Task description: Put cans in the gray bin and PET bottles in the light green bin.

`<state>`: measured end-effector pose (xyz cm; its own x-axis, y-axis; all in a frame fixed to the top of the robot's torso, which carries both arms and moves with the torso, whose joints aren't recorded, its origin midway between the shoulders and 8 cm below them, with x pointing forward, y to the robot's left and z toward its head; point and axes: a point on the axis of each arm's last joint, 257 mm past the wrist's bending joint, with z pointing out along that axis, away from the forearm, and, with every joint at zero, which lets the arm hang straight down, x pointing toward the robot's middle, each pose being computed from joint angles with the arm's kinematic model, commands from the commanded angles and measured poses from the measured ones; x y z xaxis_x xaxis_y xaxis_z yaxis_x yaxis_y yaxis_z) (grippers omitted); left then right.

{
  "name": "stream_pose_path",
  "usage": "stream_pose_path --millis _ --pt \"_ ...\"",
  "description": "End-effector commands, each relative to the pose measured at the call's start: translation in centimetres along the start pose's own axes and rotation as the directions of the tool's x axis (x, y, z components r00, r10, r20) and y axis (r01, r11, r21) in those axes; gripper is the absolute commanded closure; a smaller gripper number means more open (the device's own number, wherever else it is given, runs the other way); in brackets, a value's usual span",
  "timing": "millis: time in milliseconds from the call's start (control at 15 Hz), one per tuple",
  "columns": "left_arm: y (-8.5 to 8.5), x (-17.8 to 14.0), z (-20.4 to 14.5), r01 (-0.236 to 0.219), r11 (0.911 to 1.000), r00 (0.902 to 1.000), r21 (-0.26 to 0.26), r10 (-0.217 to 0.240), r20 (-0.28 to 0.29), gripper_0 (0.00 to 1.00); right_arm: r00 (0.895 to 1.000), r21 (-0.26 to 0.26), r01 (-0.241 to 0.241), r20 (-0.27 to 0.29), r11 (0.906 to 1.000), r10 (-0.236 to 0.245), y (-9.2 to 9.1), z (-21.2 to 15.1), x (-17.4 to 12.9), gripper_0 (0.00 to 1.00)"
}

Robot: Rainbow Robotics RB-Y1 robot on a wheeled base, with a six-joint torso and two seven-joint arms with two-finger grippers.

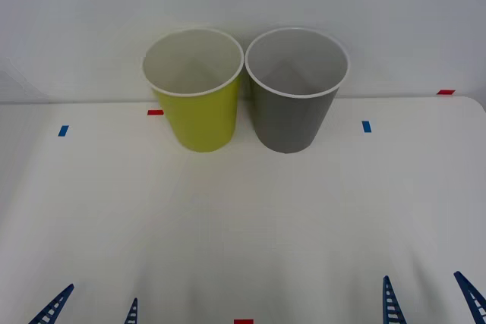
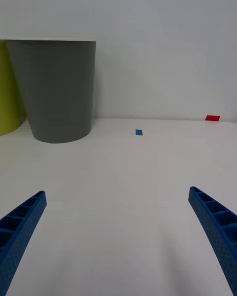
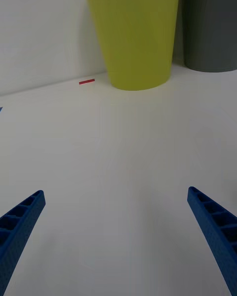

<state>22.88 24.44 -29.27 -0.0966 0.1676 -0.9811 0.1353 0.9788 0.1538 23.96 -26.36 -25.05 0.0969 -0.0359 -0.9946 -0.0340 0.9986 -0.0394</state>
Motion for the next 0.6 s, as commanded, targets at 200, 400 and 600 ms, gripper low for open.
stream_pose_path --millis 200,400,600 --pt "0.0 0.0 0.0 0.0 1.0 1.0 0.0 0.0 0.0 0.0 1.0 0.0 0.0 0.0 1.0 0.0 0.0 0.0 0.0 0.0" --pt "0.0 0.0 0.0 0.0 1.0 1.0 0.0 0.0 0.0 0.0 1.0 0.0 0.0 0.0 1.0 0.0 0.0 0.0 0.0 0.0" --pt "0.0 0.0 0.0 0.0 1.0 1.0 0.0 0.0 0.0 0.0 1.0 0.0 0.0 0.0 1.0 0.0 0.0 0.0 0.0 0.0"
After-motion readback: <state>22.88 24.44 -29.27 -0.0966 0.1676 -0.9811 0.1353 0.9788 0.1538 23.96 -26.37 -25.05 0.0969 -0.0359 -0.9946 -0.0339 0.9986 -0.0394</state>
